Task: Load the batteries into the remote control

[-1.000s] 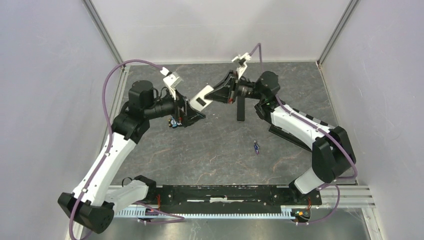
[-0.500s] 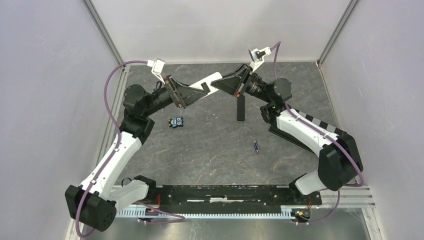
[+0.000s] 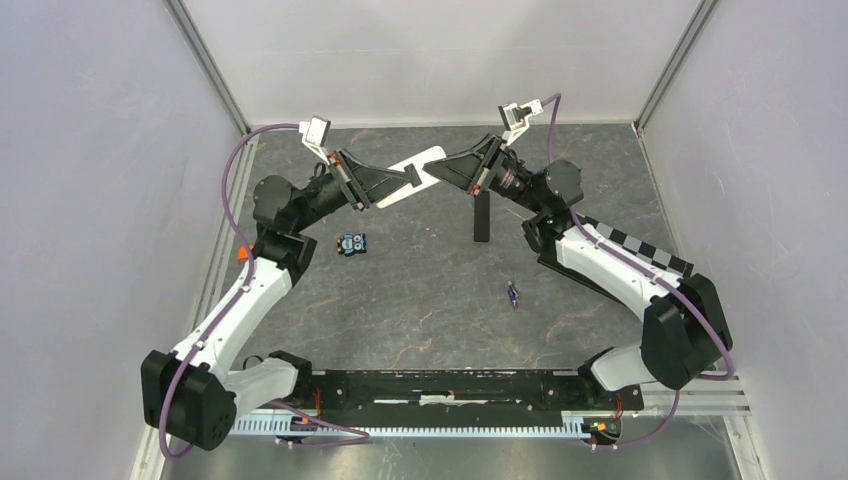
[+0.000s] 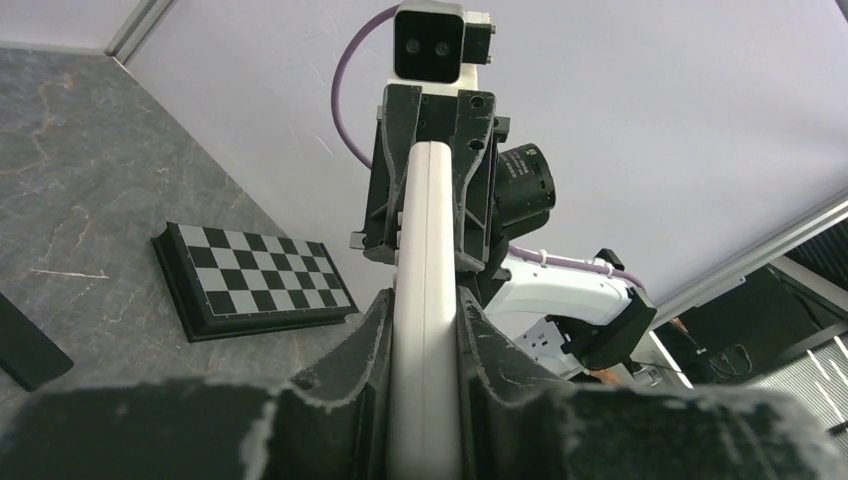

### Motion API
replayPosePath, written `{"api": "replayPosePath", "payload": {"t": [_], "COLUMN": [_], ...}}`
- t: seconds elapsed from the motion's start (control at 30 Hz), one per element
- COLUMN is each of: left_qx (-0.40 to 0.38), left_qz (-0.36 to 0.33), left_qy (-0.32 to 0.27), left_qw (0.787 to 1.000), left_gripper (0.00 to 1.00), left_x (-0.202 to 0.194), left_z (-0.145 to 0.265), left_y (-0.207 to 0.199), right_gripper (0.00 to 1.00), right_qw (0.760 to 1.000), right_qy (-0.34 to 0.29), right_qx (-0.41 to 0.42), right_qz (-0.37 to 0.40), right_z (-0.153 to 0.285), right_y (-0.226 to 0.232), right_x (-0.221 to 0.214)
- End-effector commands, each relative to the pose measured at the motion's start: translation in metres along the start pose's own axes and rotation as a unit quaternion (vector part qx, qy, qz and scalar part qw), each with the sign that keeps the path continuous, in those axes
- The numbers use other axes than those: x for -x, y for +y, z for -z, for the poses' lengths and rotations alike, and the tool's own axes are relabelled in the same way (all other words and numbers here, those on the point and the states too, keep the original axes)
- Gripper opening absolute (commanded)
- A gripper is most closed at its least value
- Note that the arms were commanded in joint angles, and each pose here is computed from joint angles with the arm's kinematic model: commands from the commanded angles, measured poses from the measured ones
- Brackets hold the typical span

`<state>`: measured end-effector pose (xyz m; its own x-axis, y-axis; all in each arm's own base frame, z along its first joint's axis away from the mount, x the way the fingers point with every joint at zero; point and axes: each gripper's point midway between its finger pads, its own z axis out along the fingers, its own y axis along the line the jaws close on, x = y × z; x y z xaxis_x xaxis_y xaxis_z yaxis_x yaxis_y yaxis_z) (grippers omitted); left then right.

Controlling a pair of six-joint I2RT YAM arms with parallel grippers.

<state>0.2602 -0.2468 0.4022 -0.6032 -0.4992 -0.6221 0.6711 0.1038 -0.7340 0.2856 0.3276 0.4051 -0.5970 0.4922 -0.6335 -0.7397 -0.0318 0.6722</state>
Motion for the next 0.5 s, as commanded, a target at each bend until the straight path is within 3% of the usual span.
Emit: {"api": "replayPosePath", "payload": {"t": [0.0, 0.23, 0.47], "left_qx": [-0.037, -0.064, -0.103], "left_qz": [-0.006, -0.018, -0.014], "left_qy": [0.016, 0.029, 0.033], "left_qw": [0.999, 0.997, 0.994], "left_gripper": [0.02, 0.02, 0.02], "left_x": [-0.001, 0.001, 0.003], "left_z": [0.0, 0.004, 0.01], "left_y": [-0.024, -0.05, -0.079], "right_gripper": [0.0, 0.12, 0.08], "right_qw": [0.999, 0.991, 0.987], "right_qy": [-0.019, -0.034, -0.051], "right_qx": [-0.037, -0.124, -0.152], "right_qz": [0.032, 0.046, 0.031], "right_z": [0.004, 0.03, 0.046], "right_y": [-0.015, -0.058, -0.074], "right_x": [0.004, 0.005, 0.011]}}
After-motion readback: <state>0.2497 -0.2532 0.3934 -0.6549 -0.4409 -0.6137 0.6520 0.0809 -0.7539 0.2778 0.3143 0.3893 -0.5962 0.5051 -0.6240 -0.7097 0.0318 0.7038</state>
